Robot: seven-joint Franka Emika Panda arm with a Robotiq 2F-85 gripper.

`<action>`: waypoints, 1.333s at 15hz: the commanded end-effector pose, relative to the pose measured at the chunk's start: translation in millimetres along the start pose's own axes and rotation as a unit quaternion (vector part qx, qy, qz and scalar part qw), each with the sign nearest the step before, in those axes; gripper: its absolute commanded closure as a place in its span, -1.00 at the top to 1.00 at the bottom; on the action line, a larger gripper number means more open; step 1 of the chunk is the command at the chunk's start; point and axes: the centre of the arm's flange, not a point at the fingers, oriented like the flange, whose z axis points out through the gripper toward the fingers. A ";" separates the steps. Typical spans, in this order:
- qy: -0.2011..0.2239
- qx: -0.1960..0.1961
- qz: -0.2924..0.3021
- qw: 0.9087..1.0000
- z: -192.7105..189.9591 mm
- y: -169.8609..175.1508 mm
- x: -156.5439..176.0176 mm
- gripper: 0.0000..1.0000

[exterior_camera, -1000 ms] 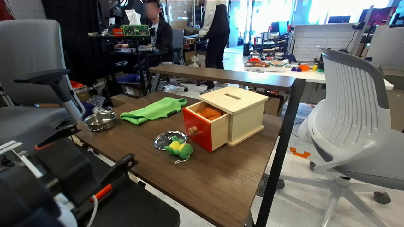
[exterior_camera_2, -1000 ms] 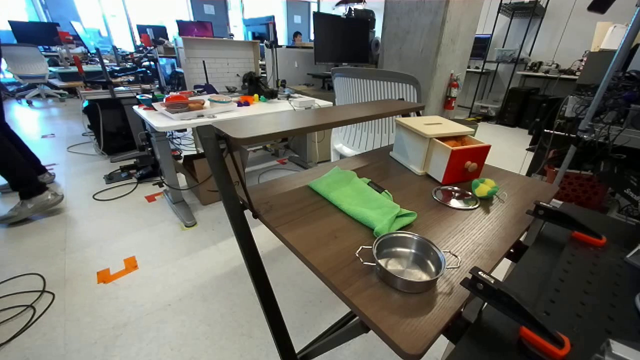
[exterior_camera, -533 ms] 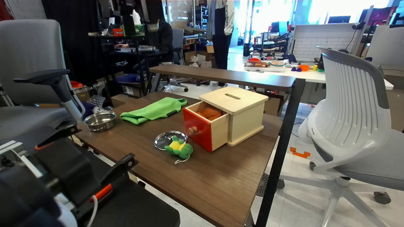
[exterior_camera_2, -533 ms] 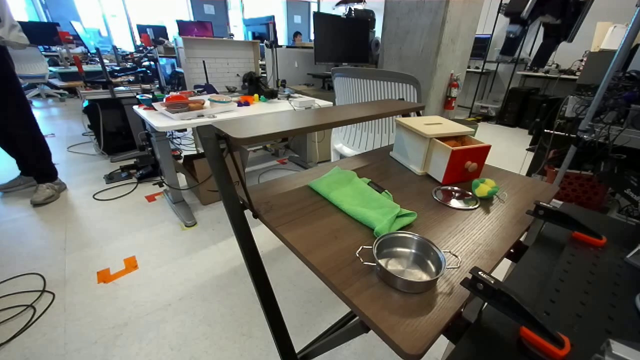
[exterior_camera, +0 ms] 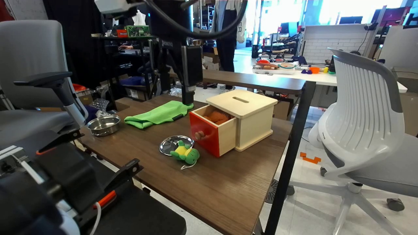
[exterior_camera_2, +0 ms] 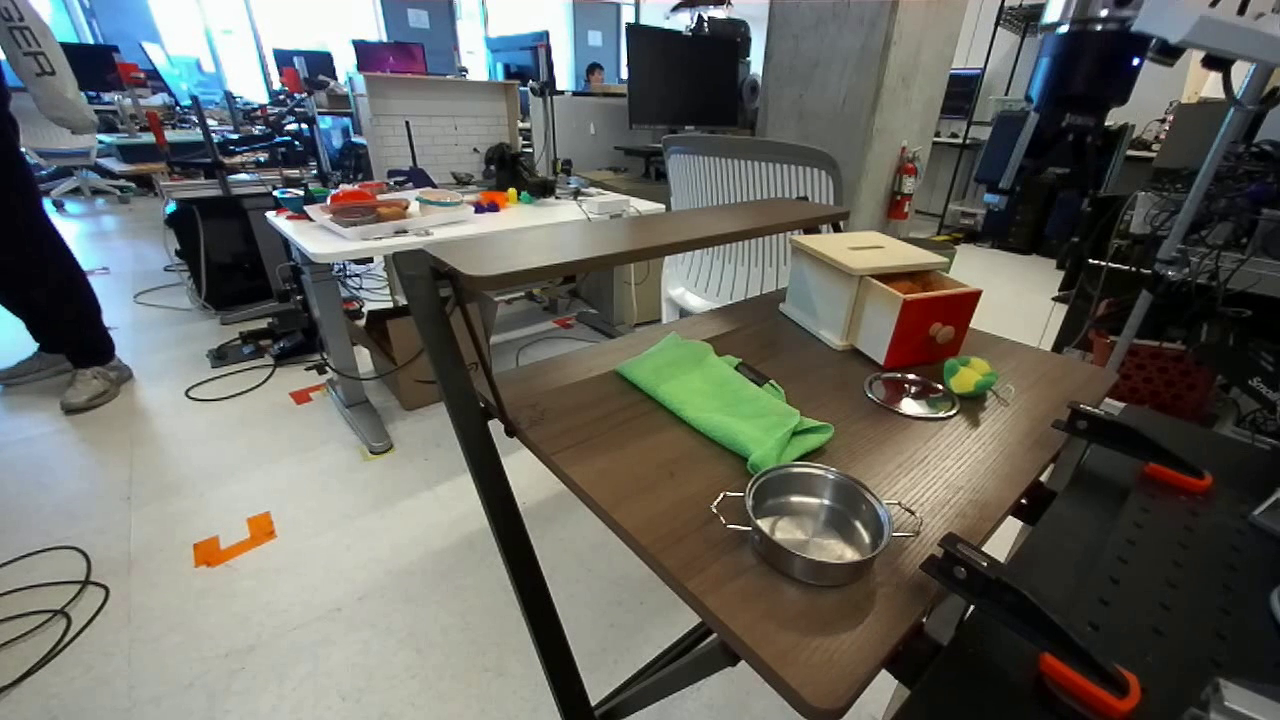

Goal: Close the chest drawer

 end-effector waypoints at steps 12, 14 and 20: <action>0.043 -0.040 -0.015 0.998 82.1 -6.0 39.5 1.00; 0.044 -0.042 -0.016 0.998 86.3 -6.7 47.4 1.00; 0.075 -0.048 -0.013 0.996 90.6 -7.0 70.1 1.00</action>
